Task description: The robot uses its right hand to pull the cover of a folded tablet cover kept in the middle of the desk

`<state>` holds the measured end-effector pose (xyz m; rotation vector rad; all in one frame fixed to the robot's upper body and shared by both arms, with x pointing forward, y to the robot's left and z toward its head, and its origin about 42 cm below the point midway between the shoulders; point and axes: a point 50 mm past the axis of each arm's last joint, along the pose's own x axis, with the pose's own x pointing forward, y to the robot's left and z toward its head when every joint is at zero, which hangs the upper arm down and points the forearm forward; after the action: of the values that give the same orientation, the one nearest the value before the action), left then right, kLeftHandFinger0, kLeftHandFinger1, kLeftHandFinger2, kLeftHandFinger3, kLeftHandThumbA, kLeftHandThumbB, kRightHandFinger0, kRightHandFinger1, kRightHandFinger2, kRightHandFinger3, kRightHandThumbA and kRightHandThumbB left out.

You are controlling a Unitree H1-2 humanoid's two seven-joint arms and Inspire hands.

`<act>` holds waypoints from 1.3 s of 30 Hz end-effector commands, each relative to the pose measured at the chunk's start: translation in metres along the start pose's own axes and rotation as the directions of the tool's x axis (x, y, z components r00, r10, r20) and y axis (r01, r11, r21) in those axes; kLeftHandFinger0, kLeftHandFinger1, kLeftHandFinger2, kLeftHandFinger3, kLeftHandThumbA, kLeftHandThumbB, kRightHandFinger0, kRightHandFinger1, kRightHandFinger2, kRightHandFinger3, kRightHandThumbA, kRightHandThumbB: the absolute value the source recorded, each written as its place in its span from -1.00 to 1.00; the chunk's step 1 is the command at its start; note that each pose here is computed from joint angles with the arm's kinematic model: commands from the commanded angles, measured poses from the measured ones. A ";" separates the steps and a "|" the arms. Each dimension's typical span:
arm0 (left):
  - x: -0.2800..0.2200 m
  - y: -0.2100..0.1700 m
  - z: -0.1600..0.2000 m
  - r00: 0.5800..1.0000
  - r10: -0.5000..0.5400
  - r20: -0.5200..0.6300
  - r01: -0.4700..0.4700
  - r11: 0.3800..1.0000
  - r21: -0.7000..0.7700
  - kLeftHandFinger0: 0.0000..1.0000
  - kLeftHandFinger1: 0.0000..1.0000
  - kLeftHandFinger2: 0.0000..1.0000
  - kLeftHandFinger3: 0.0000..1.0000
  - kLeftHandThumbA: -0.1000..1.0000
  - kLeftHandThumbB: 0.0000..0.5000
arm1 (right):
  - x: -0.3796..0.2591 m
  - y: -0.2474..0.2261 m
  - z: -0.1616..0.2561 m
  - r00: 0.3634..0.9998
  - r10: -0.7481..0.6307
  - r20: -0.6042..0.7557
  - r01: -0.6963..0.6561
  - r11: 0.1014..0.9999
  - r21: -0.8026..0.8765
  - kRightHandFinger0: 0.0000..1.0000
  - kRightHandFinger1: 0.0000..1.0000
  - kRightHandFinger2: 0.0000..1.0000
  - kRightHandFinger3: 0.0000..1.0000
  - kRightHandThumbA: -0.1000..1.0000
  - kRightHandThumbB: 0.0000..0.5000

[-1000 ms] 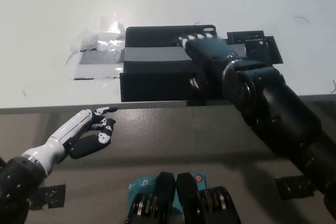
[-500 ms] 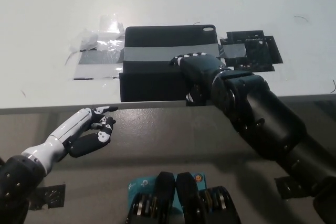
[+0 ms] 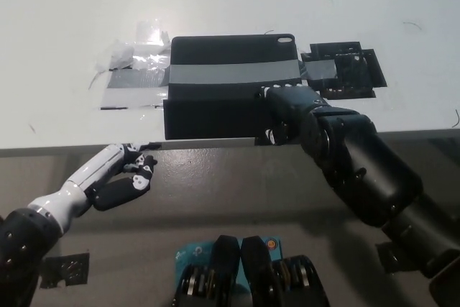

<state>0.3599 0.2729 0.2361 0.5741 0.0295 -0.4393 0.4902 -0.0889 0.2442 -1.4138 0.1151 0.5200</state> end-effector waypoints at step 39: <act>0.008 0.029 0.021 0.999 0.037 0.024 -0.039 0.996 0.078 0.63 0.64 0.90 1.00 1.00 -0.41 | -0.089 0.031 -0.020 0.989 0.017 0.146 -0.026 0.998 0.060 1.00 1.00 0.81 0.76 0.64 1.00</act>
<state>0.3705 0.2734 0.2438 0.6018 0.0238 -0.4358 0.4043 -0.1250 0.2297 -1.3410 0.0639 0.6522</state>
